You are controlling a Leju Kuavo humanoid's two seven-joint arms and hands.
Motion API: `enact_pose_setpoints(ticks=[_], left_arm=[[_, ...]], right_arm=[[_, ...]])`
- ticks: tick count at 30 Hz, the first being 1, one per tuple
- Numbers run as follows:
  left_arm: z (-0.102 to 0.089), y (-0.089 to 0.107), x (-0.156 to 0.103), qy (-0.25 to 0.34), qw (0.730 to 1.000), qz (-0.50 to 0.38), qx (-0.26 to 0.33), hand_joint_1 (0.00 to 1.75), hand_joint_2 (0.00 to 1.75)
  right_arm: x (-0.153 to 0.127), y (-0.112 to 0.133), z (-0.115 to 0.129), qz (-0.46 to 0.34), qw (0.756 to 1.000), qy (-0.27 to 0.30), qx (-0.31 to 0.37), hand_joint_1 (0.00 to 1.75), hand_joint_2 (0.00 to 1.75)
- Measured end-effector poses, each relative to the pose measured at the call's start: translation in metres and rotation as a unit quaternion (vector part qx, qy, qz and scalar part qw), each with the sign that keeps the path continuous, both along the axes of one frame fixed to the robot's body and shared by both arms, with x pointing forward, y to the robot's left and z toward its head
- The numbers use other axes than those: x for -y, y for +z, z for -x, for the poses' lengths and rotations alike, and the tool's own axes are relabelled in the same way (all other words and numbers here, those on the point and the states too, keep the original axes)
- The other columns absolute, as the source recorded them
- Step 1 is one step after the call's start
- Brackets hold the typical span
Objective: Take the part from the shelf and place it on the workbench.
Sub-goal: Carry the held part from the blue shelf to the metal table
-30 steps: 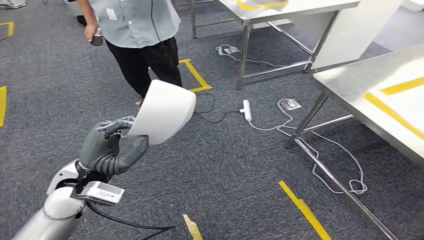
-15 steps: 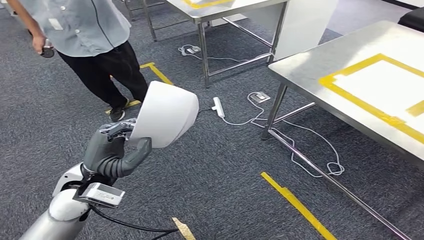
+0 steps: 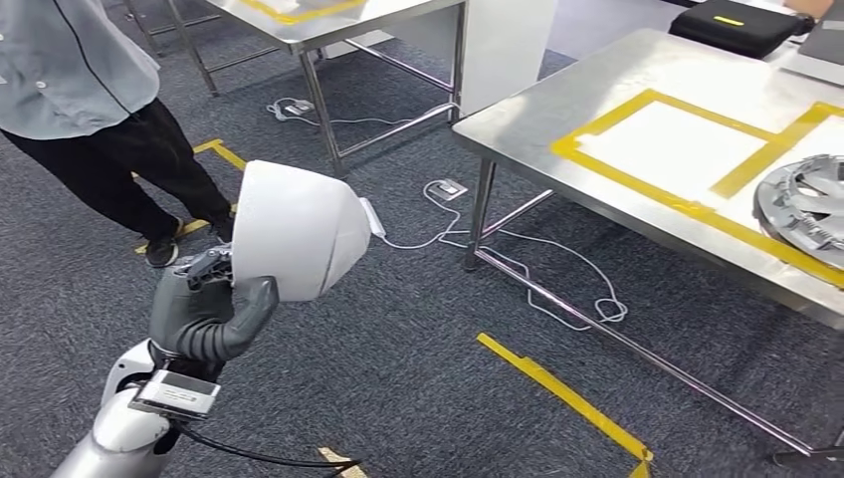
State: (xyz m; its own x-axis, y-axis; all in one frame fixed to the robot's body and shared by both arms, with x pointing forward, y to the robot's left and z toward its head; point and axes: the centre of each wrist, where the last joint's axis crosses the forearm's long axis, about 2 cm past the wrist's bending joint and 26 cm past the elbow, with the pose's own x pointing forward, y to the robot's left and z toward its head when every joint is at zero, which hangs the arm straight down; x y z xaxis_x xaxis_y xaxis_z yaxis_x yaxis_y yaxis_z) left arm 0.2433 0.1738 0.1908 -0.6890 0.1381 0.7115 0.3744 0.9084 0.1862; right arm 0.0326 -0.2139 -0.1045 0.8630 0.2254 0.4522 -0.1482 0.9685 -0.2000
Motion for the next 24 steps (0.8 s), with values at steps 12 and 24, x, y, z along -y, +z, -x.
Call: enact_pose_setpoints(ticks=[12, 24], left_arm=[[0.0002, -0.0016, -0.0028, 0.015, 1.0, -0.012, 0.012, 1.75, 1.75], [-0.0003, -0.0011, -0.003, 0.018, 1.0, -0.012, 0.015, 1.75, 1.75]], right_arm=[[0.0007, 0.0003, -0.0046, 0.001, 1.0, 0.0, 0.002, 0.0, 0.0], [0.0004, 0.0003, -0.0044, -0.002, 1.0, 0.005, 0.001, 0.0, 0.0]])
